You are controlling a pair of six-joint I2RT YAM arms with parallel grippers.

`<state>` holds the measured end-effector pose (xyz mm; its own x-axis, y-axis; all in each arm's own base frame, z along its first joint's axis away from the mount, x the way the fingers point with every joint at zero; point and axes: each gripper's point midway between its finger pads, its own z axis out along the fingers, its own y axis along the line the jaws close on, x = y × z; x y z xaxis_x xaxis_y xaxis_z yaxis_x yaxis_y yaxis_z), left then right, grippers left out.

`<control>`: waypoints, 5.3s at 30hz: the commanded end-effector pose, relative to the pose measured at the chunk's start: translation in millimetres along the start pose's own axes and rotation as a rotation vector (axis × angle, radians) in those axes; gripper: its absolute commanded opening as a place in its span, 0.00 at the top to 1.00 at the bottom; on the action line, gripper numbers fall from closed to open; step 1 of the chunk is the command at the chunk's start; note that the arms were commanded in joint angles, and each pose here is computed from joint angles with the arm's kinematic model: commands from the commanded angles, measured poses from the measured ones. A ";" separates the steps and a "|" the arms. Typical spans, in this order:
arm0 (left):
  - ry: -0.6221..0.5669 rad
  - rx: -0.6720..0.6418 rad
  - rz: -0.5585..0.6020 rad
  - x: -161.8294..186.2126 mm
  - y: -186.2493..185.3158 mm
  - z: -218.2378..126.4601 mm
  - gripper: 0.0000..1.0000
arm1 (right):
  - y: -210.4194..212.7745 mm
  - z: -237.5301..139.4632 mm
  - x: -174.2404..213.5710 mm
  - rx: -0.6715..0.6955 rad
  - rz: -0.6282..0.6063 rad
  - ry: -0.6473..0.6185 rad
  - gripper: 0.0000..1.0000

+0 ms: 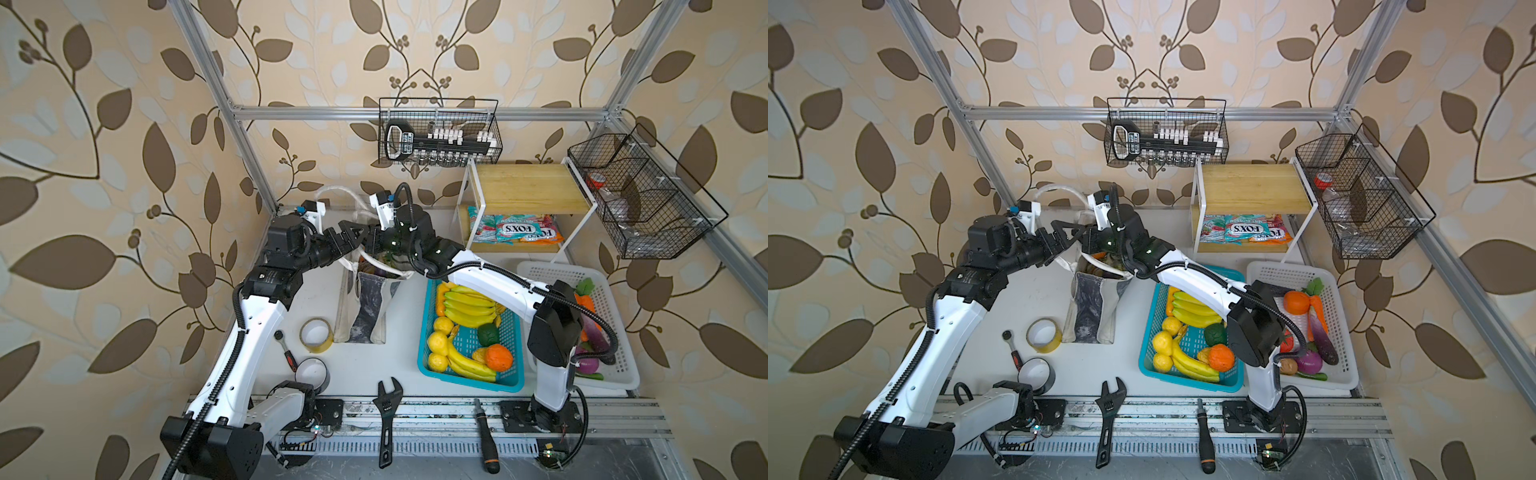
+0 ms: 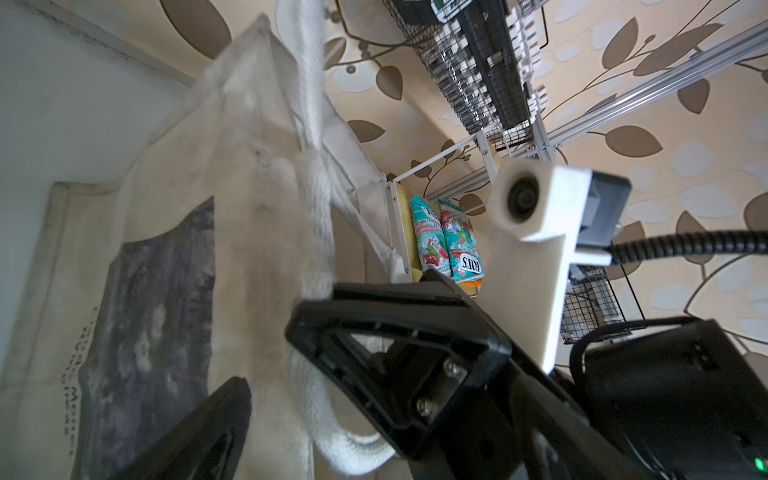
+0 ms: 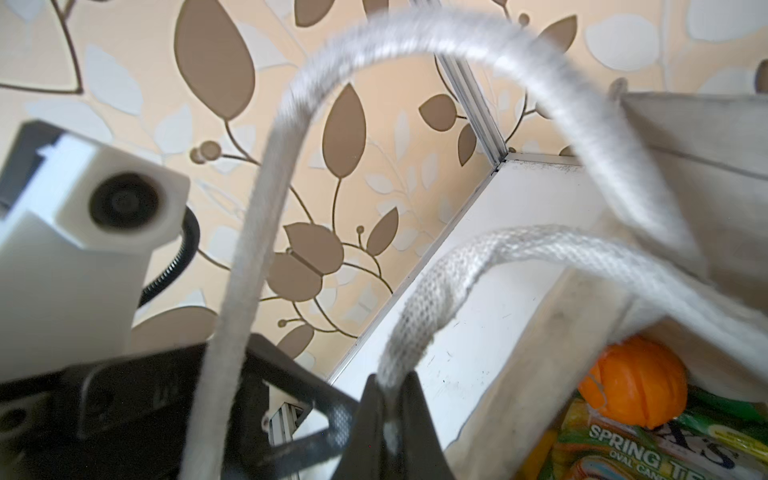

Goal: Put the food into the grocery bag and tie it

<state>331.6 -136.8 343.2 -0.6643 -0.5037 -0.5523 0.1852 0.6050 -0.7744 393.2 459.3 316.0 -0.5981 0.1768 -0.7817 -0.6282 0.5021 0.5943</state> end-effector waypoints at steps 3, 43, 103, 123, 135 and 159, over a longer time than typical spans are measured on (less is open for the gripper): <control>0.026 0.052 0.161 -2.0 -66.4 13.3 0.08 | -8.7 9.9 18.4 -0.049 0.054 0.019 1.00; -0.003 -0.177 0.126 -43.1 5.0 7.3 0.36 | 6.8 -20.7 4.4 -0.202 0.042 -0.066 1.00; -0.095 -0.208 0.106 -50.6 7.0 3.7 1.00 | -81.3 -93.3 49.2 0.346 -0.104 0.315 0.63; -0.165 -0.326 0.120 -63.5 21.2 -20.6 1.00 | -156.3 -194.9 76.9 0.701 -0.343 0.775 0.64; -0.133 -0.229 0.073 -57.7 15.2 -18.6 1.00 | -130.6 -208.7 94.5 0.565 -0.438 0.883 0.70; -0.110 -0.124 0.043 -42.6 3.7 -21.8 1.00 | -69.7 -154.3 -14.6 0.227 0.119 0.156 0.10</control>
<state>350.5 -103.0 344.7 -0.6287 -0.5257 -0.5731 0.0562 0.7043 -0.7077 360.0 284.2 334.2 -0.6725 0.0502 -0.7384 -0.5124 0.6884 0.5134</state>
